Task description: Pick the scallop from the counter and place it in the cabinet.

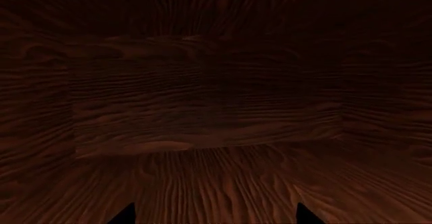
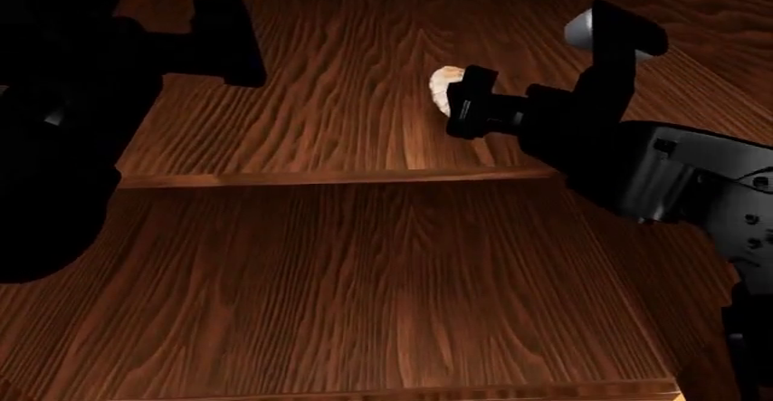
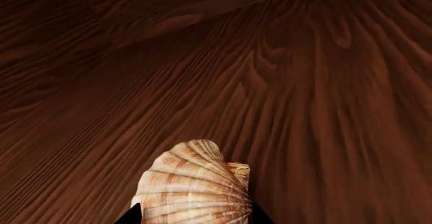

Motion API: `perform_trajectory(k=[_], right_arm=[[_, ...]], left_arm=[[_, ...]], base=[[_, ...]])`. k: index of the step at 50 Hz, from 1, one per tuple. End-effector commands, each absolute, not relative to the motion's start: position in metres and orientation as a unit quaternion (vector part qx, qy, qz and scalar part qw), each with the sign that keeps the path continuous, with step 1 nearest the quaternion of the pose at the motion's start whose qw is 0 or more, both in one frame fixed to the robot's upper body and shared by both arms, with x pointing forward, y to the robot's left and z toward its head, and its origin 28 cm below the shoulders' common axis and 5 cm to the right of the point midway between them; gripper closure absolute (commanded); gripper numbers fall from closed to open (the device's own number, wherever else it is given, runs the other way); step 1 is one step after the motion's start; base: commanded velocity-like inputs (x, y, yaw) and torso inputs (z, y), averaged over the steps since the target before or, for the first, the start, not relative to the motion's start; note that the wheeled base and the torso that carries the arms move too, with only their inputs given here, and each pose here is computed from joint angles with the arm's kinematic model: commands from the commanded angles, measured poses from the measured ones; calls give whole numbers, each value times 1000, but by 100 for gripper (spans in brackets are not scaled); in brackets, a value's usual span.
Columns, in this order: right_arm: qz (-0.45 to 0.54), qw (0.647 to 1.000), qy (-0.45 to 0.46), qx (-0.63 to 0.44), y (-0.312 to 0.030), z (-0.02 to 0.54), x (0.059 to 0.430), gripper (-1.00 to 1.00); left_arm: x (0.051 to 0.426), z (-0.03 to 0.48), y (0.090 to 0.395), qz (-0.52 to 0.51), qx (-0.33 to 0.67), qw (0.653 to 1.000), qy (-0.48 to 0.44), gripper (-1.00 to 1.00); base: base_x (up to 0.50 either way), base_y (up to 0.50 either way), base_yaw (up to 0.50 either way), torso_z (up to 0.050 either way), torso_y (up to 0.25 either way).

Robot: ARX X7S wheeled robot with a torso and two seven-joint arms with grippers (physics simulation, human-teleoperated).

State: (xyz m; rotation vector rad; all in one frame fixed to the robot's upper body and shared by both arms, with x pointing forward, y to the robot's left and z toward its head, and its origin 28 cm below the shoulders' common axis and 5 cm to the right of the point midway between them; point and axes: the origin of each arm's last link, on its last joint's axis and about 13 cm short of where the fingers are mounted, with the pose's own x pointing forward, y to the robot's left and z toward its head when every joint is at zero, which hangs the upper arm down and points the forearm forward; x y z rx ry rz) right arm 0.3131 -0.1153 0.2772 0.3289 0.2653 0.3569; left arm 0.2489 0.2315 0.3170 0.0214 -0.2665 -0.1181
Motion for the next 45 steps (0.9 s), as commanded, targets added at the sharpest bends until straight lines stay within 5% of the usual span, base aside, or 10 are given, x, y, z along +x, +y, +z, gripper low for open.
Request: perform_trajectory(k=[1, 5, 6, 25, 45], right_arm=[[170, 961, 153, 155, -112, 261, 323, 100], [168, 961, 156, 152, -112, 260, 324, 100], [167, 962, 156, 152, -112, 259, 324, -100], [164, 964, 151, 147, -114, 262, 317, -100], [114, 991, 2, 74, -118, 297, 272, -100]], left_arm=[[250, 315, 232, -57, 11, 990, -131, -100], [250, 315, 232, -57, 10, 990, -131, -100], [250, 315, 232, -57, 10, 990, -131, -100], [248, 316, 232, -59, 12, 989, -132, -100], [246, 314, 231, -56, 10, 990, -128, -100]], base=[[0, 0, 3, 0, 0], [0, 0, 1, 0, 0], [11, 0, 0, 0, 0], [0, 0, 0, 0, 0], [0, 0, 0, 0, 0]])
